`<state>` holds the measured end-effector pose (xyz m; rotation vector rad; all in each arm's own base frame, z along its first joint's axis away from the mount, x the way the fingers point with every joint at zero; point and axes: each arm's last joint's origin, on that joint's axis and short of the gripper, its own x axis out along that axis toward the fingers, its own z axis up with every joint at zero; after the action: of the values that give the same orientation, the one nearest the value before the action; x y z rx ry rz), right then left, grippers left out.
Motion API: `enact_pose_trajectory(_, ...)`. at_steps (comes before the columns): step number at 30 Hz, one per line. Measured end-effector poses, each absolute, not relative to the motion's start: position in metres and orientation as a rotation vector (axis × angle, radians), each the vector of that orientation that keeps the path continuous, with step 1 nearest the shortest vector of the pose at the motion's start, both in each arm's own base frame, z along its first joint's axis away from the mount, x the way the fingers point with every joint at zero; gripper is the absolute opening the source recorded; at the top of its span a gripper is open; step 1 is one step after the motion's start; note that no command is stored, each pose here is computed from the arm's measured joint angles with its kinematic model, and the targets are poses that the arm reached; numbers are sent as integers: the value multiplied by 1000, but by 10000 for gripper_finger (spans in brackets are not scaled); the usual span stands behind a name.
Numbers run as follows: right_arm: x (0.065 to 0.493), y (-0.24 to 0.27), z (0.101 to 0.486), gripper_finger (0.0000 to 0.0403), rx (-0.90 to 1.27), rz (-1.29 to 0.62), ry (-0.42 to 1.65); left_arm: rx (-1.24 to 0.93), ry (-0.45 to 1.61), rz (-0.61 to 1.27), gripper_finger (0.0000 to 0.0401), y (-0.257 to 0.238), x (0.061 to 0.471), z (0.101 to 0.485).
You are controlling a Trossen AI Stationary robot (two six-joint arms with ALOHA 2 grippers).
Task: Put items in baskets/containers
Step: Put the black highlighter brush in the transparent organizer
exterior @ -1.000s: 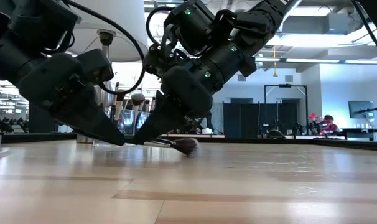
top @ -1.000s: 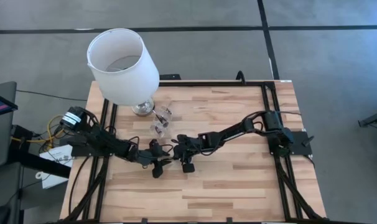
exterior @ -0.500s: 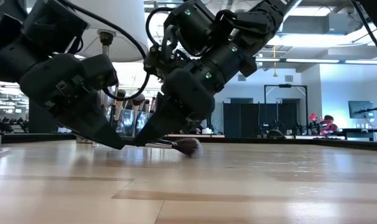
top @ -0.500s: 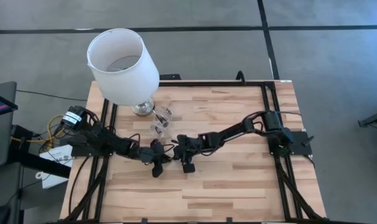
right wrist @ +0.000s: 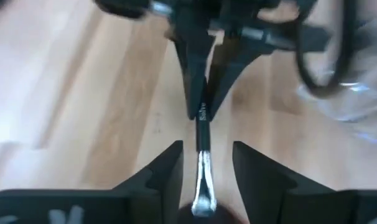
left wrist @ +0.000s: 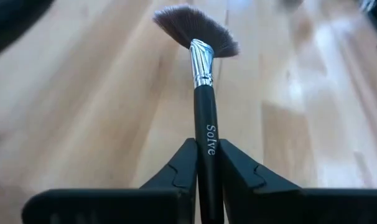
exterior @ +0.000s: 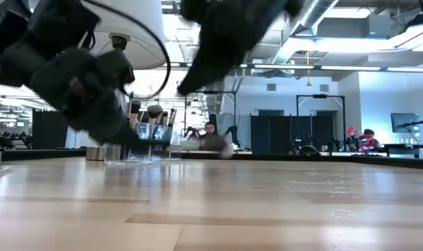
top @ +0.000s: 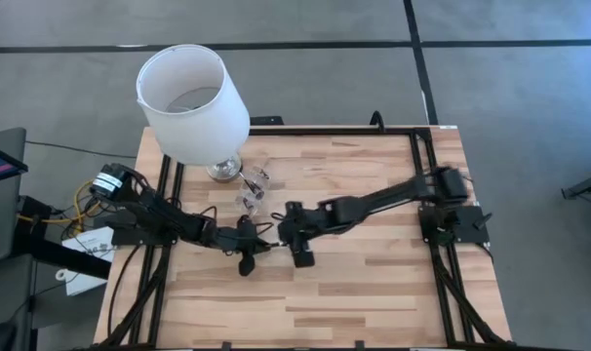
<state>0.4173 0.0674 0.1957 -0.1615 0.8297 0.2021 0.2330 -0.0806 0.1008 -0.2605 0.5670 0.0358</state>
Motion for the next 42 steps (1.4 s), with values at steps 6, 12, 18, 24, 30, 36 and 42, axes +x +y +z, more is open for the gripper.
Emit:
enact_pose_trajectory(6, 361, 82, 292, 148, -207, 7, 830, -173, 385, 19, 43, -78, 229, 142)
enact_pose_trajectory(12, 308, 100, 296, 149, -279, -245, 655, -47, 194, 111, 42, -67, 209, 180)
enact_pose_trajectory(18, 313, 96, 229, 148, -239, -268, 316, 83, 88, 208, 41, -59, 198, 199)
enact_pose_trajectory(24, 343, 67, 204, 145, -88, -287, -101, 162, 37, 271, 41, -58, 199, 205)
enact_pose_trajectory(30, 372, 49, 189, 145, 41, -197, -272, 200, 60, 326, 41, -56, 201, 202)
enact_pose_trajectory(36, 389, 37, 185, 145, 61, -171, -292, 202, 65, 321, 42, -57, 201, 200)
enact_pose_trajectory(42, 392, 37, 190, 144, 64, -175, -308, 198, 67, 314, 42, -58, 201, 200)
